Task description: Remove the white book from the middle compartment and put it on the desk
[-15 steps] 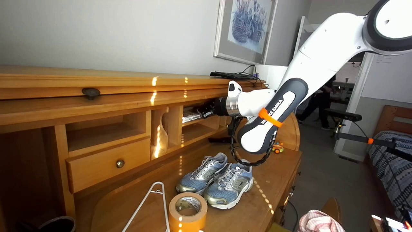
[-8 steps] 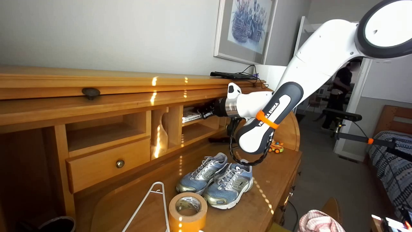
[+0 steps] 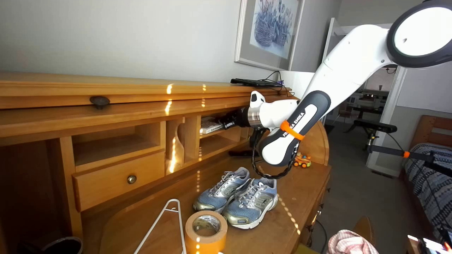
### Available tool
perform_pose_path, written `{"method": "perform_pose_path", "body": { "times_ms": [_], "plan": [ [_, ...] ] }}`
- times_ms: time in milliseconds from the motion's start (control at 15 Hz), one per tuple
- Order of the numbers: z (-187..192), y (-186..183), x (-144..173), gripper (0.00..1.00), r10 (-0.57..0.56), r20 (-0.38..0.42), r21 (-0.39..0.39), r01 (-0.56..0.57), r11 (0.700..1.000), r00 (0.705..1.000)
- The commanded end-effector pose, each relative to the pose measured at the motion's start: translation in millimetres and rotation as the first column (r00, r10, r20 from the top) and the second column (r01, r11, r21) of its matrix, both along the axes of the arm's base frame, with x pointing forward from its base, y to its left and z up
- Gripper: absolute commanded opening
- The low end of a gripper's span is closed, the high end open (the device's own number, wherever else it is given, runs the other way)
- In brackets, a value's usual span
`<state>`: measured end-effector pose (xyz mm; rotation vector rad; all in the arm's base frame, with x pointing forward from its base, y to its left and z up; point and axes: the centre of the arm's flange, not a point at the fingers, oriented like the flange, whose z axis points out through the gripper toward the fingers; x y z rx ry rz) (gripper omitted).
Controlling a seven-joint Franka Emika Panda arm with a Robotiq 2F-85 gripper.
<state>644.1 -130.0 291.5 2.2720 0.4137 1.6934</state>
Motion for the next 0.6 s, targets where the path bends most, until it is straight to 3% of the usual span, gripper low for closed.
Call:
{"method": "perform_pose_path", "body": {
  "times_ms": [0, 533],
  "plan": [
    [-5.8, -12.3, 3.9, 0.0, -0.011, -0.081, 0.027, 0.013, 1.0, 0.997],
    [-8.0, -10.2, -10.4, 0.0, -0.008, -0.217, 0.047, 0.019, 0.999, 0.976]
  ]
}}
